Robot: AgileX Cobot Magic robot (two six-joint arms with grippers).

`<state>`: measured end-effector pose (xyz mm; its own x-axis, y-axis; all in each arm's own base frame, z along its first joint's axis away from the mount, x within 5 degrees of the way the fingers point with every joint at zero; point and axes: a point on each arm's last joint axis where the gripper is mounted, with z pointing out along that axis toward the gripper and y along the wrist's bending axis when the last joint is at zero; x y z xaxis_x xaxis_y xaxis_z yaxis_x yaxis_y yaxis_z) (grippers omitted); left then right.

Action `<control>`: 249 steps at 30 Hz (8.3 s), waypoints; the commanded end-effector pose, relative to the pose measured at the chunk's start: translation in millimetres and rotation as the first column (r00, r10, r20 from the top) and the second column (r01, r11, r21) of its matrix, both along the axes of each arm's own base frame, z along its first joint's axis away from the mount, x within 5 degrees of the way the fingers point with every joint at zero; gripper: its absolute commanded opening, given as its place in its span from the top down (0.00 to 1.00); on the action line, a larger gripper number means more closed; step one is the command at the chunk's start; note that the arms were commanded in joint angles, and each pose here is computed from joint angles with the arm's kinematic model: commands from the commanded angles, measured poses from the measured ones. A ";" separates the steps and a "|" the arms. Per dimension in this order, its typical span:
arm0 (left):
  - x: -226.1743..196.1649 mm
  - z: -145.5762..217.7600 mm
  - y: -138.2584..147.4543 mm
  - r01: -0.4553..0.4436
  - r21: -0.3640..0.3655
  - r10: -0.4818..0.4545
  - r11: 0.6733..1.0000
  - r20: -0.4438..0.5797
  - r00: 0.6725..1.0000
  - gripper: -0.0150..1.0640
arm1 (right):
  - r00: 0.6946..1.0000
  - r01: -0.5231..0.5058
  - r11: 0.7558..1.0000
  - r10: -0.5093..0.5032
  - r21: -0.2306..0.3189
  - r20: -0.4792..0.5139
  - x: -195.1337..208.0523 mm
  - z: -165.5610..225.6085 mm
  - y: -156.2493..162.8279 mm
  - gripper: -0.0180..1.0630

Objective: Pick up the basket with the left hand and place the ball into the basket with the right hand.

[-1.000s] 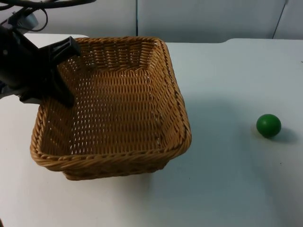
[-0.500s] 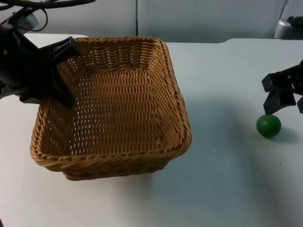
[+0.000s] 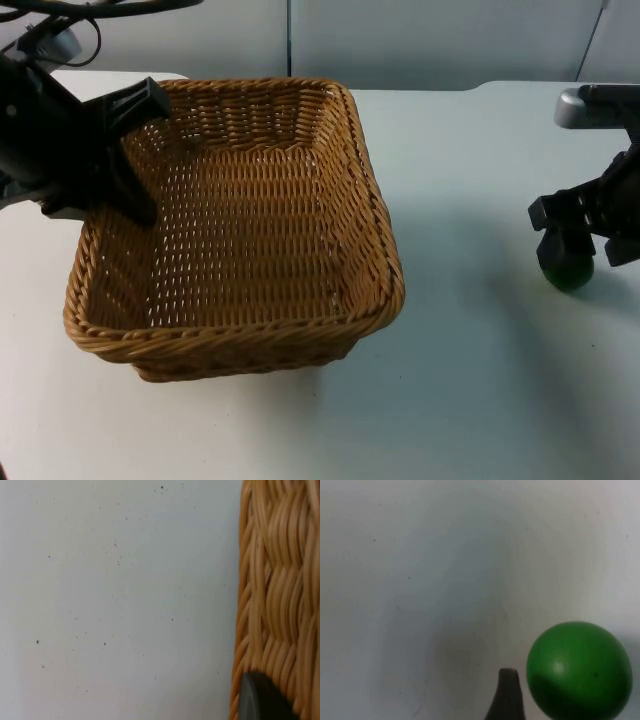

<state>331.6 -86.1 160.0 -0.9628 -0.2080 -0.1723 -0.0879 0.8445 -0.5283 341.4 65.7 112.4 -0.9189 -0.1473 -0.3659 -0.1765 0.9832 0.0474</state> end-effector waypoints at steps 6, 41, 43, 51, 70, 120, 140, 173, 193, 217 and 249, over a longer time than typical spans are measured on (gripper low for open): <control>-1.3 6.2 -1.2 -0.012 -0.023 0.012 1.000 0.008 1.000 0.99 | 1.000 0.002 1.000 -0.002 -0.001 0.015 4.6 -8.8 1.8 0.37; -2.6 6.9 -3.1 -0.002 -0.045 0.001 0.999 -0.003 1.000 0.99 | 0.734 -0.651 0.751 0.587 0.109 0.341 24.0 177.5 169.6 0.99; -2.6 6.9 -3.1 0.007 -0.042 -0.007 0.999 0.002 1.000 0.99 | 0.714 -0.677 0.726 0.605 0.124 0.352 16.8 178.5 181.2 0.99; -2.2 7.8 -4.2 -0.005 -0.061 0.005 0.998 0.000 1.000 0.99 | 0.678 -0.734 0.659 0.697 0.163 0.235 -2.1 159.4 202.1 0.99; -2.1 12.3 -10.2 0.023 -0.137 -0.020 0.990 0.021 1.000 0.99 | 0.702 -0.702 0.668 0.707 0.245 0.085 5.8 102.6 213.0 0.99; 9.7 -1.4 -3.1 -0.009 -0.043 0.014 0.999 0.103 0.995 0.99 | 0.642 -0.685 0.728 0.612 -0.012 0.462 -76.7 334.9 135.8 0.99; 33.9 -50.3 -6.3 0.045 -0.008 -0.044 0.999 0.030 0.999 0.90 | 0.660 -0.694 0.719 0.614 0.038 0.433 -82.2 334.3 136.4 0.99; 34.3 -37.6 23.3 0.090 -0.016 -0.090 0.996 0.001 0.996 0.42 | 0.658 -0.685 0.728 0.593 0.041 0.464 -80.0 336.6 137.4 0.99; -29.6 90.0 36.3 0.128 0.175 -0.178 0.976 0.316 0.932 0.99 | 0.693 -0.644 0.764 0.562 0.038 0.452 -78.1 336.2 134.1 0.99; -317.8 155.4 86.7 -0.263 0.481 -0.170 0.836 0.684 0.710 0.99 | 0.758 -0.380 0.923 0.349 -0.062 0.550 -135.6 388.9 62.4 0.99; -355.7 149.5 84.6 -0.303 0.419 -0.182 0.856 0.793 0.582 0.99 | 0.640 -0.477 0.877 0.307 0.052 0.704 -347.8 197.0 -64.9 0.99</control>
